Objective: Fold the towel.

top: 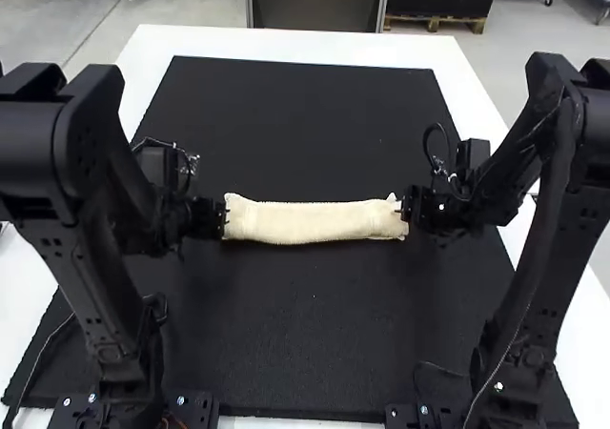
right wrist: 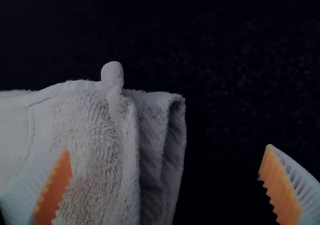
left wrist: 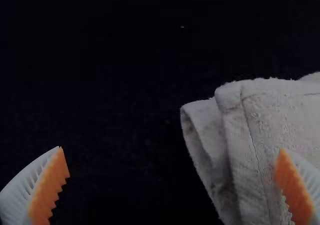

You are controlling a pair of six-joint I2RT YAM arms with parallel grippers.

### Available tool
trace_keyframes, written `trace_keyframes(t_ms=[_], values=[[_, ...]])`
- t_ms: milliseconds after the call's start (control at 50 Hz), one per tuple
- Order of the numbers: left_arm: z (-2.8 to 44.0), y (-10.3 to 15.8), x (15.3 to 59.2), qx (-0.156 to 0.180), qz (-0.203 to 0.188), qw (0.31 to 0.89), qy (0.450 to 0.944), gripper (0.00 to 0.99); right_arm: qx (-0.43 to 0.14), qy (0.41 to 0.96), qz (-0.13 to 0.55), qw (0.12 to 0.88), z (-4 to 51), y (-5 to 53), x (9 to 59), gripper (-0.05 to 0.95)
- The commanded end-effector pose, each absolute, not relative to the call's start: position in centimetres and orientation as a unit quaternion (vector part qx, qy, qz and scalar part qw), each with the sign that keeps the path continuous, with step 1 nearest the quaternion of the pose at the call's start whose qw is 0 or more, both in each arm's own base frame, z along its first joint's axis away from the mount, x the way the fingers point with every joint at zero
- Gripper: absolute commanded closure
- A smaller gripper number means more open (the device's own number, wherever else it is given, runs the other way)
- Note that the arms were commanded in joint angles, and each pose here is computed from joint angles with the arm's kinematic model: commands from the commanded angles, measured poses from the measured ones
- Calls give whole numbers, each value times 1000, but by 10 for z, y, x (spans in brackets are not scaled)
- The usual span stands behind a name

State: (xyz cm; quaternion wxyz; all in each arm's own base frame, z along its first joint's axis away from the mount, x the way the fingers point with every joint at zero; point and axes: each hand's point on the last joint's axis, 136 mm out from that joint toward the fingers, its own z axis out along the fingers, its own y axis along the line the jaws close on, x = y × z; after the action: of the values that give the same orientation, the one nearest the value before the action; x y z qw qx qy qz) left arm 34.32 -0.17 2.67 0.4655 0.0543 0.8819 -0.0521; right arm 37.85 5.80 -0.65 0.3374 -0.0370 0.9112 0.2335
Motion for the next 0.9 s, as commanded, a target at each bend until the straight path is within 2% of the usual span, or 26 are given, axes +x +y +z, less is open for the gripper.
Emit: trace_keyframes(t_ms=[0, 280, 760, 880], values=[[31, 7, 345, 40, -51, 476, 877, 36, -24, 914, 241, 326, -12, 57, 377, 11], [36, 19, 346, 27, -46, 483, 874, 36, -41, 913, 254, 318, -11, 76, 376, 13], [48, 19, 348, 22, -48, 496, 867, 36, -61, 908, 263, 320, -1, 99, 380, 21], [47, 19, 347, 21, -49, 496, 867, 36, -61, 908, 258, 326, 5, 97, 382, 67]])
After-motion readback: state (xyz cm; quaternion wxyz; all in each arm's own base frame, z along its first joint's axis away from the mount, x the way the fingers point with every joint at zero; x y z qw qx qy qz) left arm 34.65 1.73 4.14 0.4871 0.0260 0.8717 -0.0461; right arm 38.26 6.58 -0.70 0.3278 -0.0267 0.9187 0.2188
